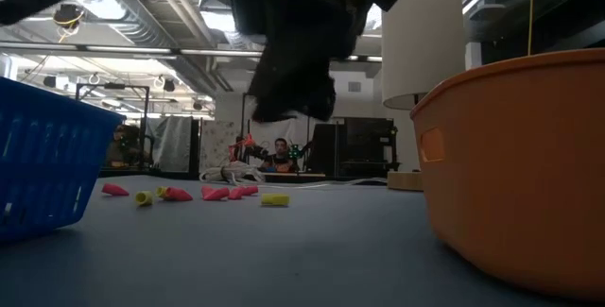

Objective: Sort crayons
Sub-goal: Put the gray crayon into the blue bin

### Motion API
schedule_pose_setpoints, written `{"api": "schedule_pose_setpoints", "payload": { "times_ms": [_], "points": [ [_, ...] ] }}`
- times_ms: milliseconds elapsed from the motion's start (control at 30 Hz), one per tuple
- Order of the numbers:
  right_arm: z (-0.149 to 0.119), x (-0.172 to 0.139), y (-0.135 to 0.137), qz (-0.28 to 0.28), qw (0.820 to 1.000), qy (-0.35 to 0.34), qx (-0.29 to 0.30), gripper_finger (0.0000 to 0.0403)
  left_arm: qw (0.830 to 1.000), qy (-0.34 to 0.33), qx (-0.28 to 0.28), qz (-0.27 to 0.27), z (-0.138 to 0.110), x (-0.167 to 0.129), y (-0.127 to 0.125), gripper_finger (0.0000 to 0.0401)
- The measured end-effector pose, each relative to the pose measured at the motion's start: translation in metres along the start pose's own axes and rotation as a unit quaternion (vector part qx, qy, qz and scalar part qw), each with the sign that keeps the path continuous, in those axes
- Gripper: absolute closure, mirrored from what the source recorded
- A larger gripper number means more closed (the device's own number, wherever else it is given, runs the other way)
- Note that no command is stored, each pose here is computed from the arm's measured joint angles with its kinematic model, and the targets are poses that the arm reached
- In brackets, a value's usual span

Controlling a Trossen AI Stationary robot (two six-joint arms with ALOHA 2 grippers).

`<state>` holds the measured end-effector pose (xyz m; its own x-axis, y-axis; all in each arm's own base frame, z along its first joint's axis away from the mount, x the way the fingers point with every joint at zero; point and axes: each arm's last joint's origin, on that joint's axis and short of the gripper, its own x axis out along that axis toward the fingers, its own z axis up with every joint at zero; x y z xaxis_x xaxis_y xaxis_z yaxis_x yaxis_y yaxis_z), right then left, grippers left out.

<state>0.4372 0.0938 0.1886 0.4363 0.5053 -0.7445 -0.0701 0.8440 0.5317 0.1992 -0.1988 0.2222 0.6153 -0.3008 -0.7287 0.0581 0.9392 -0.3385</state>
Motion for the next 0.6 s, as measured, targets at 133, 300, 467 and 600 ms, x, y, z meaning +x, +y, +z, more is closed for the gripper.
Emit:
{"api": "schedule_pose_setpoints", "payload": {
  "times_ms": [133,300,467,600],
  "points": [
    [0.0011,-0.0017,0.0048,0.004,1.000,-0.006,-0.006,0.0292,0.999,0.020,-0.025,-0.006,-0.0052,-0.0002,-0.0016,0.0379],
    [-0.0003,0.0006,0.0053,0.003,1.000,-0.004,-0.007,0.0292,0.998,0.037,-0.052,0.003,-0.0106,-0.0008,-0.0017,0.0356],
    [-0.0008,0.0007,0.0052,0.000,1.000,-0.002,-0.005,0.0292,0.998,0.027,-0.054,0.012,-0.0098,0.0003,-0.0010,0.0336],
    [-0.0008,0.0007,0.0051,0.000,1.000,-0.002,-0.005,0.0292,0.998,0.007,-0.052,0.029,-0.0084,0.0005,0.0004,0.0322]
  ]
}}
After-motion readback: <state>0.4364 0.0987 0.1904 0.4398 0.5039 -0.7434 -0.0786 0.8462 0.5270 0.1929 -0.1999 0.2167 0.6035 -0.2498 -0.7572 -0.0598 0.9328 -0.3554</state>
